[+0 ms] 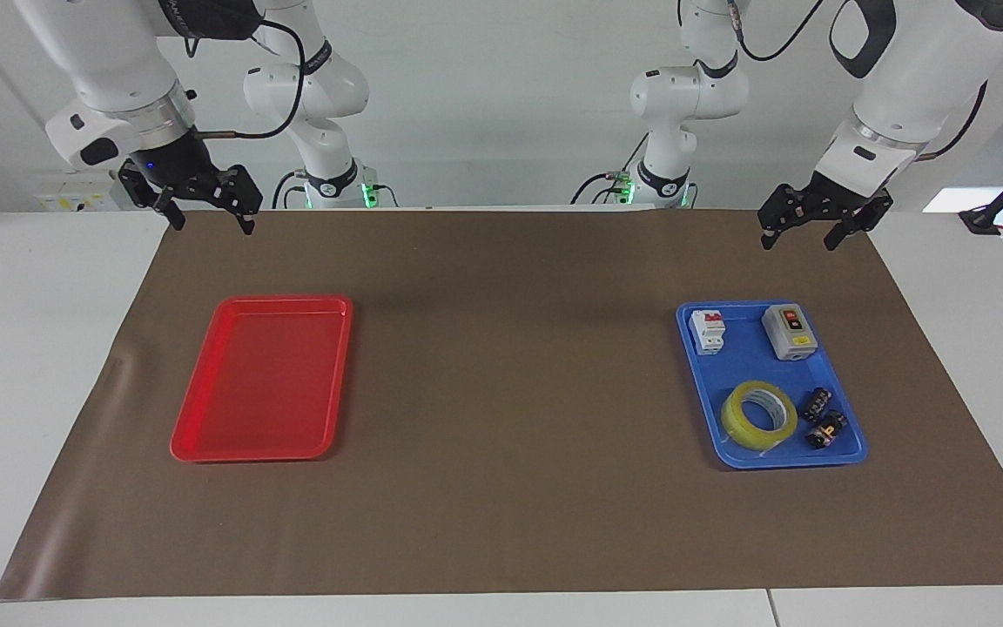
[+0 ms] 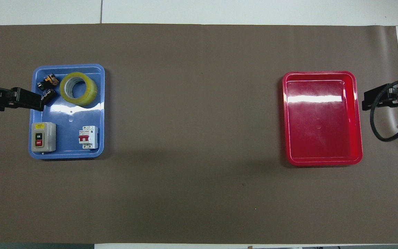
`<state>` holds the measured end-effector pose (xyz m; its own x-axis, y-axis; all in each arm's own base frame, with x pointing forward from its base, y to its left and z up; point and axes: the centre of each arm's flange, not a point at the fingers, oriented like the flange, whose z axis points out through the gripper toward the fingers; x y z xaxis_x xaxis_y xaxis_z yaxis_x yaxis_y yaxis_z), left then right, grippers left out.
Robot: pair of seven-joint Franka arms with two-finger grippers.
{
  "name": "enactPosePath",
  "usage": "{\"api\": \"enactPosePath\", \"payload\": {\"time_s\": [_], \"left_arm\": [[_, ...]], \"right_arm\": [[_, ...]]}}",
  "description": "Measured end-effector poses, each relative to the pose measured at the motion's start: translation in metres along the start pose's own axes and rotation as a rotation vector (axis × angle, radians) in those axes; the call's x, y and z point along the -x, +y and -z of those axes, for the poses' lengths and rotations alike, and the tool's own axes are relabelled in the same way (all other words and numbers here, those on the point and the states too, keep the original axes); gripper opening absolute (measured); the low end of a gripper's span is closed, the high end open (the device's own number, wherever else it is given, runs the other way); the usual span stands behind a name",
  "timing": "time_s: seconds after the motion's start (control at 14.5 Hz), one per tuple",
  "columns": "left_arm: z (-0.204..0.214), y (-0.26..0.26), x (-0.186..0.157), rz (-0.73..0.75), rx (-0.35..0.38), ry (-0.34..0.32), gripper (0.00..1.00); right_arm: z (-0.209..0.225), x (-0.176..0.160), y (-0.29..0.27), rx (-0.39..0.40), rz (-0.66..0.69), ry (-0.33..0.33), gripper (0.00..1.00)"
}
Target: Place and move tape with both arms
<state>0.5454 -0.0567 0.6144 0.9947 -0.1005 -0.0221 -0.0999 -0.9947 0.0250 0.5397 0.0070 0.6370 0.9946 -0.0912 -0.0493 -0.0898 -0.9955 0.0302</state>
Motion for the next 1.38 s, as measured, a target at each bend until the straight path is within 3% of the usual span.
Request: {"api": "enactPosePath", "payload": {"time_s": [1.38], "left_arm": [[0.0003, -0.0004, -0.0012, -0.018, -0.005, 0.01, 1.0]], "right_arm": [[0.0, 0.0, -0.0001, 0.0, 0.0, 0.0, 1.0]]}}
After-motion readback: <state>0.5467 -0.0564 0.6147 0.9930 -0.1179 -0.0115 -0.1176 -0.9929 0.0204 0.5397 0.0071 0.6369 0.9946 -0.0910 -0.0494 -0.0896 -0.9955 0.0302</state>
